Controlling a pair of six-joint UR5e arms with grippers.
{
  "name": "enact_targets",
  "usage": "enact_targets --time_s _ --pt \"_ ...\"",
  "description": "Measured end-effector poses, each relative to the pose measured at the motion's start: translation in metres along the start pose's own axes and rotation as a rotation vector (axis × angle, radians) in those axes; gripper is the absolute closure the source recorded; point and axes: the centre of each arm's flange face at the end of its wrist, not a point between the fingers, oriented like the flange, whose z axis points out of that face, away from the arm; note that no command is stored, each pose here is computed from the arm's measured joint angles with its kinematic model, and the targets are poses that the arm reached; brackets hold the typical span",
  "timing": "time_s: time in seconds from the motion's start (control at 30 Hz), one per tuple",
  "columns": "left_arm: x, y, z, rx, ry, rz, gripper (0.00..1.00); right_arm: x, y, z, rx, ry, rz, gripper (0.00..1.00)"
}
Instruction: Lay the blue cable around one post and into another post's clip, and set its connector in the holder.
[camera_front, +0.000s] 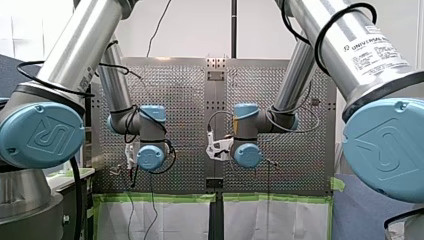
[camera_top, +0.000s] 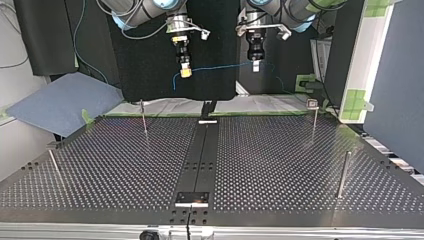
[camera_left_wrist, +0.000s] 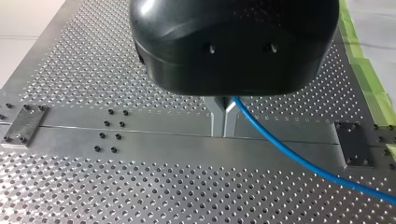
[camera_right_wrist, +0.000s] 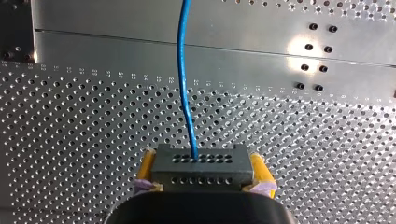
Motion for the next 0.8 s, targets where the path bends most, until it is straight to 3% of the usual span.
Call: enact_targets --time_s 0.7,0.8 --pt "0.0001 0.0000 0.0001 0.000 0.000 -0.001 1.00 0.0000 0.0001 0.0001 0.000 0.000 0.000 1.00" --pt "0.0063 0.0012 -0.0065 0.015 0.023 0.002 1.00 -0.0032 -0.0020 -0.0032 0.009 -0.010 0.001 1.00"
